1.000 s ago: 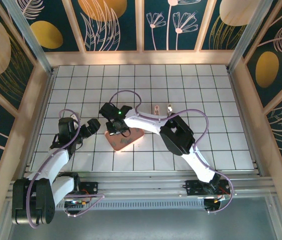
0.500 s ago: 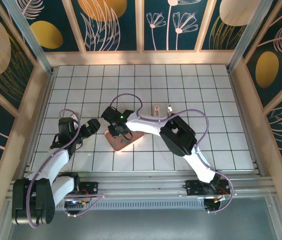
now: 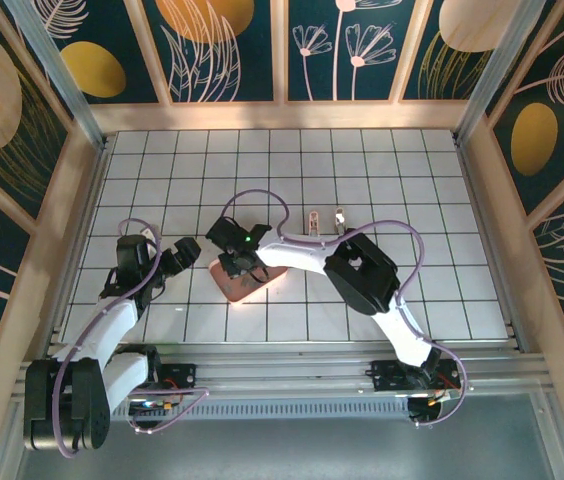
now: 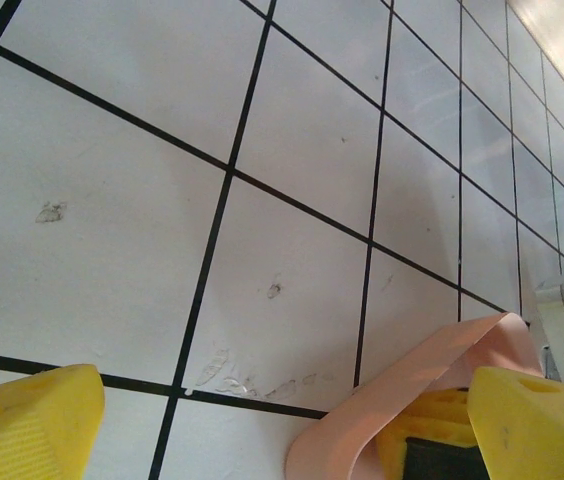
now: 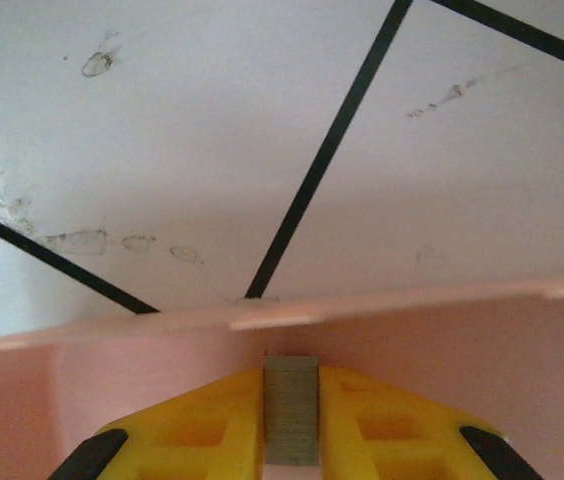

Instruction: Load the staples into the stapler

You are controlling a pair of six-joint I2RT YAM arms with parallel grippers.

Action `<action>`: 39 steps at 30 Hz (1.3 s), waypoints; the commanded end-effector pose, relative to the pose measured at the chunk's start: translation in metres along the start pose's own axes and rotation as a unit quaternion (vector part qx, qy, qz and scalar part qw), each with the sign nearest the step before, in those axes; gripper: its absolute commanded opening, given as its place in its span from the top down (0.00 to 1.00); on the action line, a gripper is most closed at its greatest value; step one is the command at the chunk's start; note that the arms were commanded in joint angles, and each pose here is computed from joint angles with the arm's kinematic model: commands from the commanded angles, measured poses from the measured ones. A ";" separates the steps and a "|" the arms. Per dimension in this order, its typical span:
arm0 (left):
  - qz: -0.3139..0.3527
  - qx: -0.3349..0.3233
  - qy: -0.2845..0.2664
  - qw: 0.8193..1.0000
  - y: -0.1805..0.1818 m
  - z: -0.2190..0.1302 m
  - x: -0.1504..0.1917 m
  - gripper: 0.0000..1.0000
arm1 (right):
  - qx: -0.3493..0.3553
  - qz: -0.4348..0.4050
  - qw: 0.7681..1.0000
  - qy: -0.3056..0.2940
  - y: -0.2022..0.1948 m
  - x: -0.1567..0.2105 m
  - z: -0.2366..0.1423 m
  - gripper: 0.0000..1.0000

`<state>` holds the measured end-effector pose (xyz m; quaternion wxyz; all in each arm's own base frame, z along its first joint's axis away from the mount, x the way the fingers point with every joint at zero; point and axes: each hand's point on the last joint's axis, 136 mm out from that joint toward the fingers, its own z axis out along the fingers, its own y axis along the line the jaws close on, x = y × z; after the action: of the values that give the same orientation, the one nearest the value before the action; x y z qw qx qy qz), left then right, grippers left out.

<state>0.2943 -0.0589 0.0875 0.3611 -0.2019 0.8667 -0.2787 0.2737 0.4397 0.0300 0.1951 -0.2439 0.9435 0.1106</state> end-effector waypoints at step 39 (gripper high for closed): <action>0.434 0.231 -0.074 0.868 -0.171 -0.032 -0.008 0.10 | 0.020 0.257 0.966 0.030 -0.203 0.126 -0.086 0.80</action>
<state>0.3014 -0.1670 0.2148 0.5383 0.2176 0.7639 -0.2816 0.2462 0.1866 0.0294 0.1334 0.0192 0.9835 0.1204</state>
